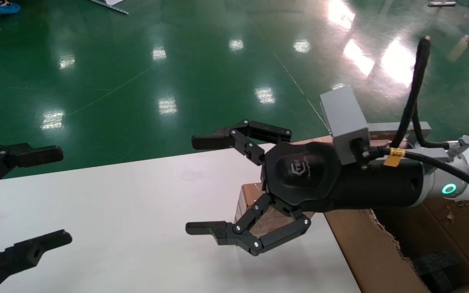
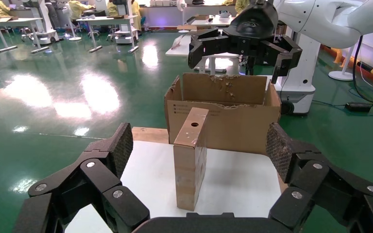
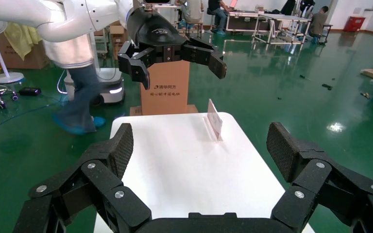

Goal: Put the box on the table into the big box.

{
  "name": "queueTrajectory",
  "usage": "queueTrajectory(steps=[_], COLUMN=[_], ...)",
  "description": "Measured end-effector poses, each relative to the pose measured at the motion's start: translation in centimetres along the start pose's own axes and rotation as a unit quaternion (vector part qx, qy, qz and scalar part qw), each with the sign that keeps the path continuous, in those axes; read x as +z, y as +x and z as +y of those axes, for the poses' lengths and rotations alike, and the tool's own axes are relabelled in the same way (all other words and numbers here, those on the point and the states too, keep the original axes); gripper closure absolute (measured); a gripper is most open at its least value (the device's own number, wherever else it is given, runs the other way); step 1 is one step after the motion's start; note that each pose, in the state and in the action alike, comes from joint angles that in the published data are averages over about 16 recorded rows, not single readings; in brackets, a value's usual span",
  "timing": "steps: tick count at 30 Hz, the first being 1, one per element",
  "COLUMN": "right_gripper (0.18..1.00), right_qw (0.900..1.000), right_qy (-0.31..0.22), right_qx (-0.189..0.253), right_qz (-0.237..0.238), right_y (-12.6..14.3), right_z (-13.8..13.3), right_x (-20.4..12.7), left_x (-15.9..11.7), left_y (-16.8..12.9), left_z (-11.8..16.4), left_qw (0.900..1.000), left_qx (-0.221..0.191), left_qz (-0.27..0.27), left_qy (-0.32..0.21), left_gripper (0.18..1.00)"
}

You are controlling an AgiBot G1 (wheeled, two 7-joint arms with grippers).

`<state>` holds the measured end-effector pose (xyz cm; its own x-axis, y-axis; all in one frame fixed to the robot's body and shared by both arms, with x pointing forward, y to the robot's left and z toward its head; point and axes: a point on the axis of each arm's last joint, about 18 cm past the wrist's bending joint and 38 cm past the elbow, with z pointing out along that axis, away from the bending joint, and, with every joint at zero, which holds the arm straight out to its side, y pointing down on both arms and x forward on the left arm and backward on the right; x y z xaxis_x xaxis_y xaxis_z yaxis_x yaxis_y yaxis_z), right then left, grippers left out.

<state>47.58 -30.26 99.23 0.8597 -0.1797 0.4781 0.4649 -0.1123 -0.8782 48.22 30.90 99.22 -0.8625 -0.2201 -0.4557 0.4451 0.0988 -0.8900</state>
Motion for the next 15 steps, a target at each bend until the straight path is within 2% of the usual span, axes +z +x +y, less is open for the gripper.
queueTrajectory(steps=[15], right_gripper=[0.178], right_qw=[1.000], right_qy=[-0.007], right_qx=[0.000], right_qz=[0.007], right_y=[0.27], right_z=[0.43], right_x=[-0.14], left_x=[0.00], left_y=[0.00], left_z=[0.00], left_qw=[1.0000], left_qx=[0.000], left_qz=[0.000], left_qy=[0.000], left_gripper=[0.184])
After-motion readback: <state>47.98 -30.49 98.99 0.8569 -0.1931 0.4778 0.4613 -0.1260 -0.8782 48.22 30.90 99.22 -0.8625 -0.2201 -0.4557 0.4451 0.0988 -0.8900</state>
